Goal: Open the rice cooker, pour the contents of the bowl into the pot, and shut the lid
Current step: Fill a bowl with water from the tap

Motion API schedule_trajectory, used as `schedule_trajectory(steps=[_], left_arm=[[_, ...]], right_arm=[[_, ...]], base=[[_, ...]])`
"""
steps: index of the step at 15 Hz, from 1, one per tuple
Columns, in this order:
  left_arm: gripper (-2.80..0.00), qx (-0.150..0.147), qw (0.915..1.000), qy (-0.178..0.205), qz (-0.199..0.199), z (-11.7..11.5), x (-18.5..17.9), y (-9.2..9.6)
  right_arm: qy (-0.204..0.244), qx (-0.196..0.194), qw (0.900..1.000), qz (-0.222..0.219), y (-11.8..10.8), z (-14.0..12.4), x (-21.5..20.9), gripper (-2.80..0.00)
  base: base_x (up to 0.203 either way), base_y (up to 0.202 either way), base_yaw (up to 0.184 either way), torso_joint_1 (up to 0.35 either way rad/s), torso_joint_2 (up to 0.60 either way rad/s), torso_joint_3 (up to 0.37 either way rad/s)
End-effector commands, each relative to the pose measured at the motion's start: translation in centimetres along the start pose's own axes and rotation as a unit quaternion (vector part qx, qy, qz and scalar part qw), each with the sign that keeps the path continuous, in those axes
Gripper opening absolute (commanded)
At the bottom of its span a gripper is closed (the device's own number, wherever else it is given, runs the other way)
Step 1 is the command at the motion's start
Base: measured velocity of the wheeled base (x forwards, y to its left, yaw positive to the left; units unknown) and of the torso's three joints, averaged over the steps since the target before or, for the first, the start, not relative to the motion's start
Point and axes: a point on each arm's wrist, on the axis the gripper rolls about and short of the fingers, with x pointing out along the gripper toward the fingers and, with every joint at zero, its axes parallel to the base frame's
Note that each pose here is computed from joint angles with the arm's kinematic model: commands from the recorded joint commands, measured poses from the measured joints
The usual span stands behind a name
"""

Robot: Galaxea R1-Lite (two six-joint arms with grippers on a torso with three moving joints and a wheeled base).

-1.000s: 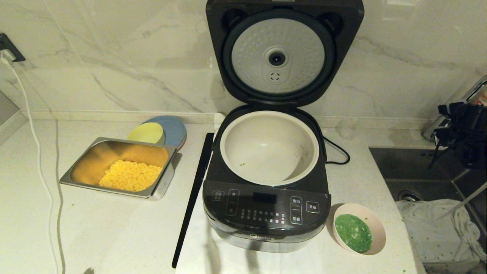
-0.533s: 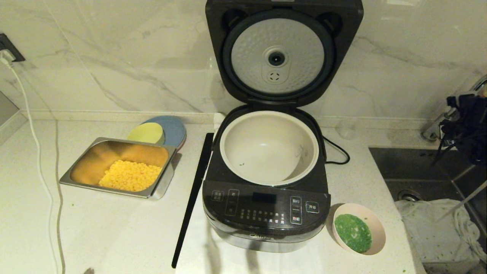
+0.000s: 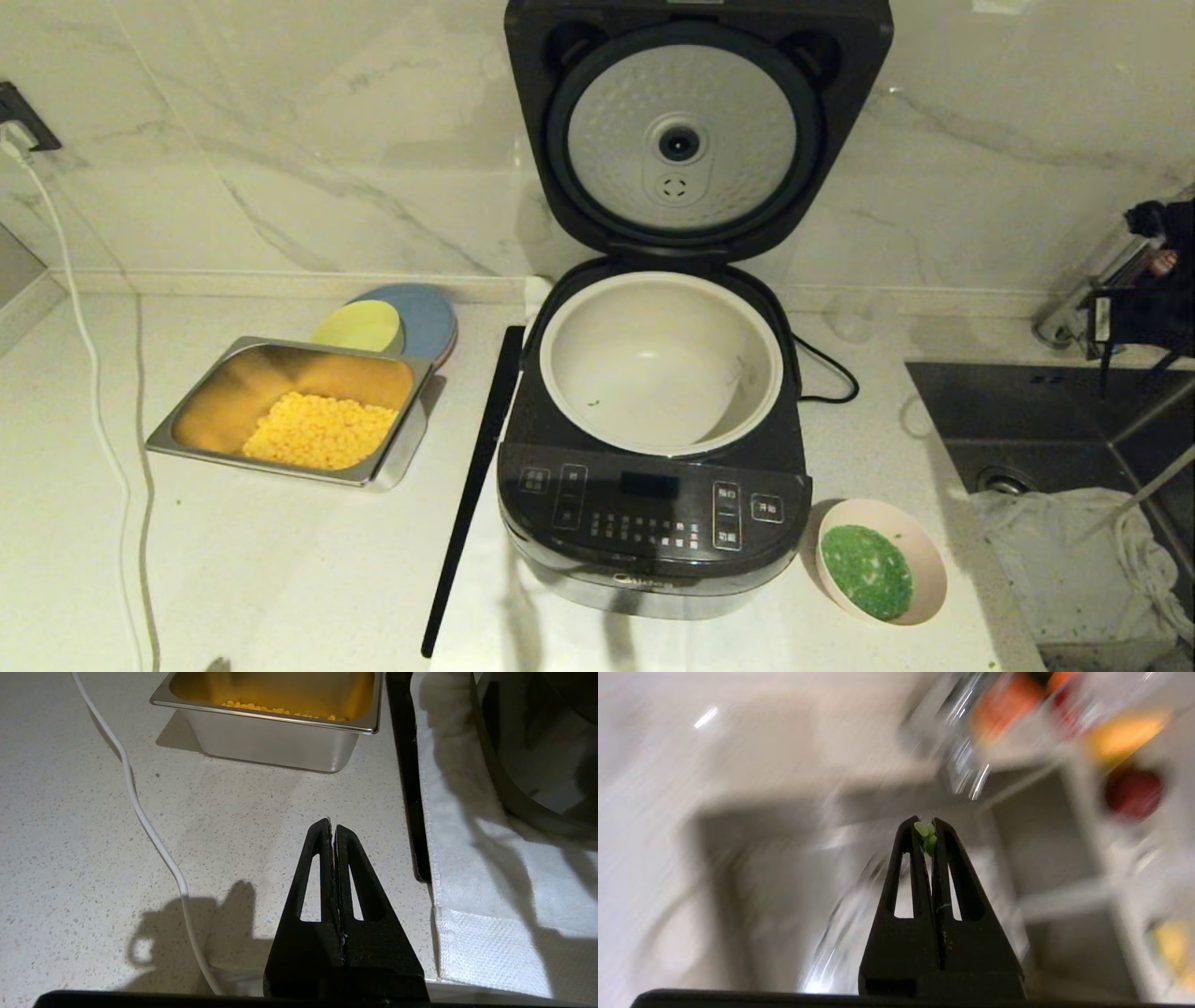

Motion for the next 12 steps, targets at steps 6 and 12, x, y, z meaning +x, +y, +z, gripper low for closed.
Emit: schedule_trajectory(steps=[6, 12], left_arm=[[-2.80, -0.001, 1.0000, 0.004, 0.000, -0.3, 0.1, 0.0], [-2.80, 0.000, 1.0000, 0.004, 0.000, -0.3, 0.1, 0.0]], right_arm=[[0.211, 0.005, 0.956, 0.204, 0.1, -5.0, -15.3, -2.80], [0.307, 0.020, 0.918, 0.252, 3.9, -10.3, -16.3, -2.80]], base=[[0.000, 0.000, 0.000, 0.000, 0.00, 0.000], [0.000, 0.000, 0.000, 0.000, 0.00, 0.000]])
